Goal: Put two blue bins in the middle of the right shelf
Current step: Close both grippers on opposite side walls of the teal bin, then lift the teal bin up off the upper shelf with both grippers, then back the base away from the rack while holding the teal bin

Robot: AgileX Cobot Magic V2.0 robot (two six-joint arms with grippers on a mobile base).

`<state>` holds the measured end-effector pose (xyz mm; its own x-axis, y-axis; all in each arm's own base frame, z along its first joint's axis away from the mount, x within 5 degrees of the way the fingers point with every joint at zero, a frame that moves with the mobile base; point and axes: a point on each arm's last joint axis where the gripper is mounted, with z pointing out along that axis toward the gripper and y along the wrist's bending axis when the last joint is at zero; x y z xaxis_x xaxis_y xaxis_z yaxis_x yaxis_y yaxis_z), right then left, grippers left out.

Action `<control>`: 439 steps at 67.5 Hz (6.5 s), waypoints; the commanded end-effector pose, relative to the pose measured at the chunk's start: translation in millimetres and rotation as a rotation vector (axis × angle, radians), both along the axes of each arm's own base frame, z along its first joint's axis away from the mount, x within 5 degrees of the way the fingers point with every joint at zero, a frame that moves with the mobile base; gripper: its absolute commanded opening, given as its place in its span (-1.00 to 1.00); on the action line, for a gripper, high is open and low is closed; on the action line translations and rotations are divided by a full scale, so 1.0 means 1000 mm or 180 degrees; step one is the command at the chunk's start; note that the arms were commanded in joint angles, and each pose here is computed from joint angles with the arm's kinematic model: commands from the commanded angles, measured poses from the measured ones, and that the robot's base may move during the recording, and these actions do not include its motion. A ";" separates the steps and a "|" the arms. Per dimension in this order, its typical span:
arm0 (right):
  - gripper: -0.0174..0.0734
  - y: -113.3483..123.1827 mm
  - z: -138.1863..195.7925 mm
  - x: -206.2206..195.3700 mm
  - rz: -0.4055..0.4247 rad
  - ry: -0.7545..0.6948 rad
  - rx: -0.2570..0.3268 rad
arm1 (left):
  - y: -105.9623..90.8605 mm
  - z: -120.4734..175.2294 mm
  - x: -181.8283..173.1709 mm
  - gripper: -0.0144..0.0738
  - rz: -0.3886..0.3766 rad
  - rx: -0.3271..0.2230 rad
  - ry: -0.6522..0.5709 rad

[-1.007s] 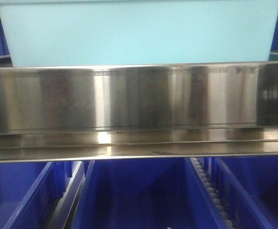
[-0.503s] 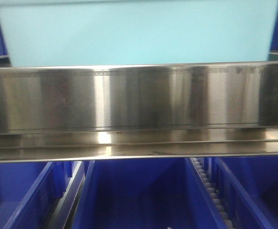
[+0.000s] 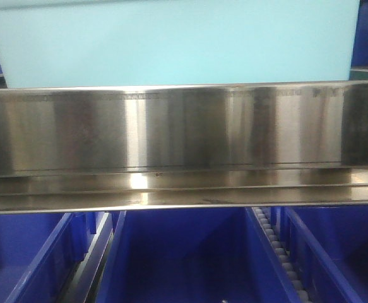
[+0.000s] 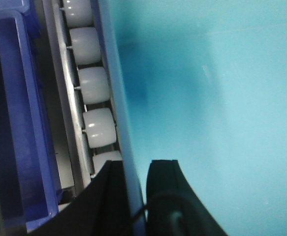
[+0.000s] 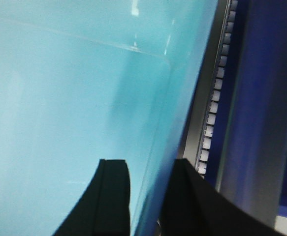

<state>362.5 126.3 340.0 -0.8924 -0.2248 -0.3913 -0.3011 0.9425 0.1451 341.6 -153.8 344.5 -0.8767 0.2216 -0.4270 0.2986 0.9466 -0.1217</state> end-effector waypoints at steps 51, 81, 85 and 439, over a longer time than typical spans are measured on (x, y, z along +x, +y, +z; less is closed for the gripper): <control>-0.95 -0.029 0.165 -0.076 -0.0076 -0.1582 0.0420 | 0.030 0.169 -0.092 -0.92 -0.0129 -0.0920 -0.1389; -0.95 -0.028 0.166 -0.075 -0.0082 -0.1628 0.0437 | 0.029 0.170 -0.089 -0.92 -0.0118 -0.0953 -0.1457; -0.95 -0.028 0.166 -0.075 -0.0084 -0.1647 0.0443 | 0.029 0.172 -0.088 -0.92 -0.0111 -0.0979 -0.1511; -0.95 -0.025 0.180 -0.061 -0.0167 -0.2247 0.0665 | 0.027 0.198 -0.076 -0.92 0.0018 -0.1409 -0.2441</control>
